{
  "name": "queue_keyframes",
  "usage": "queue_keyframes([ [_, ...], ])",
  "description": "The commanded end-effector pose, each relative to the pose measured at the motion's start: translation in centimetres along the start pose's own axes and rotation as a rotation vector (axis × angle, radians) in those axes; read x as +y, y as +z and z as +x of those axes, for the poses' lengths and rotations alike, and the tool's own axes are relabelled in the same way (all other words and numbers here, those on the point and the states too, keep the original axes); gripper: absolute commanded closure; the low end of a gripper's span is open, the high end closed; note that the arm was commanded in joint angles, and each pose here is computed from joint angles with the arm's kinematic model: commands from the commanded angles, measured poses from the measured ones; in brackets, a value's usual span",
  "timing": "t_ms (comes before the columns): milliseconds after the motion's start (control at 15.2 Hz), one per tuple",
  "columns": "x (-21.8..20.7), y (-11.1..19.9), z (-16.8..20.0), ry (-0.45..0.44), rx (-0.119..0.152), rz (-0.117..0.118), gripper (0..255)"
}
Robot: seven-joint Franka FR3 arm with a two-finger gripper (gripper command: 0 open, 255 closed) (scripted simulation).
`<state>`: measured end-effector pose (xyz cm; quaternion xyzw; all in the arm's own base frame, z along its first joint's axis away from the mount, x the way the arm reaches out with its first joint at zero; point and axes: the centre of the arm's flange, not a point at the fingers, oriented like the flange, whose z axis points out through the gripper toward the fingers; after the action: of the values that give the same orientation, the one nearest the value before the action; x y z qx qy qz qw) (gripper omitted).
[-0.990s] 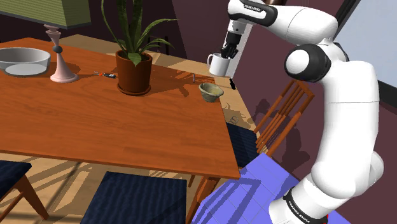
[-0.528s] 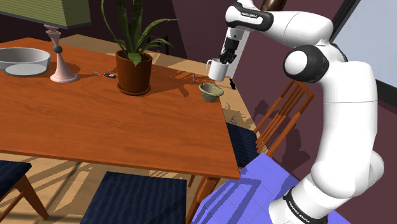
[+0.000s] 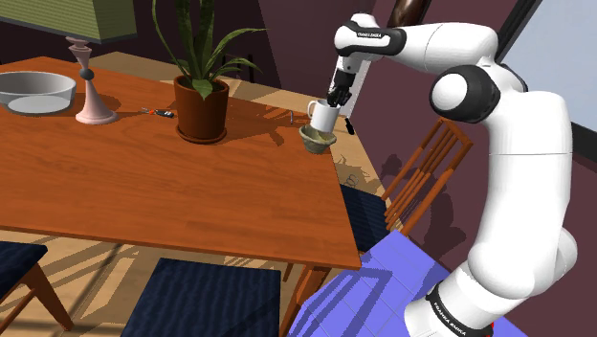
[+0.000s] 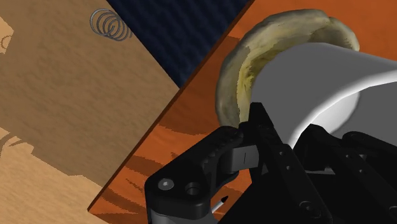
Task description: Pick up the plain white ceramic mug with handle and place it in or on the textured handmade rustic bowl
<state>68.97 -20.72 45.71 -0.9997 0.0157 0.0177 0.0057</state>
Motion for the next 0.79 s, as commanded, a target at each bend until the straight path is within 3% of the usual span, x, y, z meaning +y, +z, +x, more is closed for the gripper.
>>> queue_keyframes([
  [0, 0.01, 0.94, 0.07, 0.0, 0.001, 0.0, 255],
  [528, 0.02, 1.29, 0.08, 0.0, 0.001, 0.0, 255],
  [594, 0.02, 1.29, 0.08, 0.0, 0.001, 0.0, 0],
  [726, 0.01, 1.29, 0.08, 0.0, 0.001, 0.0, 0],
])
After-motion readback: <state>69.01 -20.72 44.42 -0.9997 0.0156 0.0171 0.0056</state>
